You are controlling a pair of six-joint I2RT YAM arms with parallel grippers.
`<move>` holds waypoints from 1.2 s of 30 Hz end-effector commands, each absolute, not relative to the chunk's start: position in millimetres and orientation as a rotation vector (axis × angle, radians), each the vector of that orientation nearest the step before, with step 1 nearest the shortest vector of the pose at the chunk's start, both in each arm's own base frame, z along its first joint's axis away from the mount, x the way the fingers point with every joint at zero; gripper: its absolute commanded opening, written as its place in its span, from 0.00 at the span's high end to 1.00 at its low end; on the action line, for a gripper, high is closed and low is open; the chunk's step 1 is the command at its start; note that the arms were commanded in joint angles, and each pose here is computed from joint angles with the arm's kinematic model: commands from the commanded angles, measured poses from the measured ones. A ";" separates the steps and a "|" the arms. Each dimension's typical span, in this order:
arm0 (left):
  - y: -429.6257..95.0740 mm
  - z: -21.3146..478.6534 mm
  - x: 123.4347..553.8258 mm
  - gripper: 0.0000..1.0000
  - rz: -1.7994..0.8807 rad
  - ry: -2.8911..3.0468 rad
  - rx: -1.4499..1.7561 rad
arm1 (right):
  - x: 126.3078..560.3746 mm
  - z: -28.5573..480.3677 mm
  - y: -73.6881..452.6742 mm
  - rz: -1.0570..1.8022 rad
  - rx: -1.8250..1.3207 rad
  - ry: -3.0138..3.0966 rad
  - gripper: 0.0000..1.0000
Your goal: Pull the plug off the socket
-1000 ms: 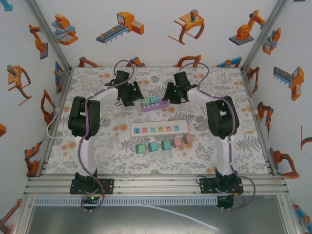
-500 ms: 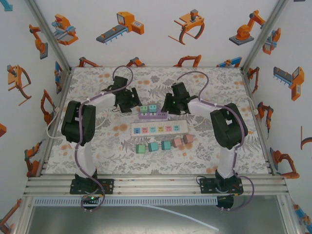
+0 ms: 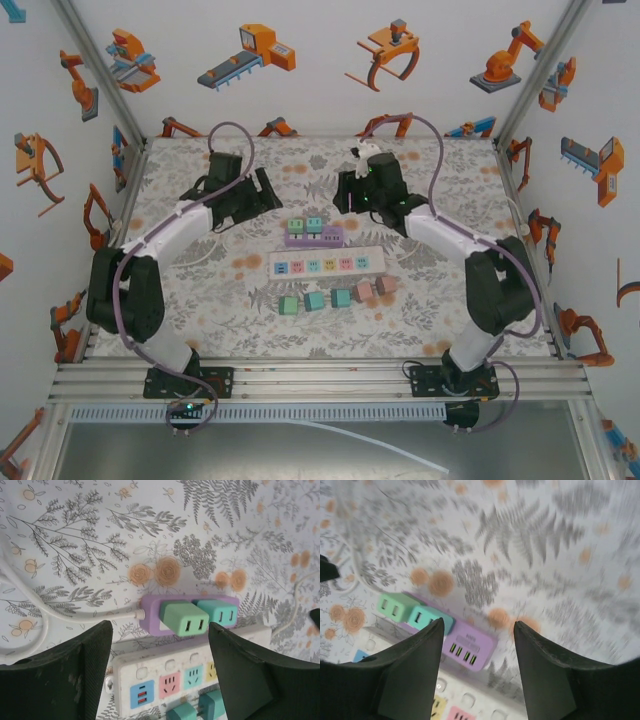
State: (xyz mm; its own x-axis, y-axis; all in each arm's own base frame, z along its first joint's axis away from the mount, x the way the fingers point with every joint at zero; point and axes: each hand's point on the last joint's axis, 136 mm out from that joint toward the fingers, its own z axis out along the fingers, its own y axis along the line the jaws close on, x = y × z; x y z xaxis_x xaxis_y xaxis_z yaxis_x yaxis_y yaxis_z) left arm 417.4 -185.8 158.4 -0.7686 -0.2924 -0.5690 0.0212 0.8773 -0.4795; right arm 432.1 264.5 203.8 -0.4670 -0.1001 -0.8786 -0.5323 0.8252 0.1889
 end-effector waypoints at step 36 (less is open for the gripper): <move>-205.2 68.3 397.4 0.32 -0.637 2.569 0.006 | 371.9 130.9 358.2 0.682 -1.594 1.450 0.49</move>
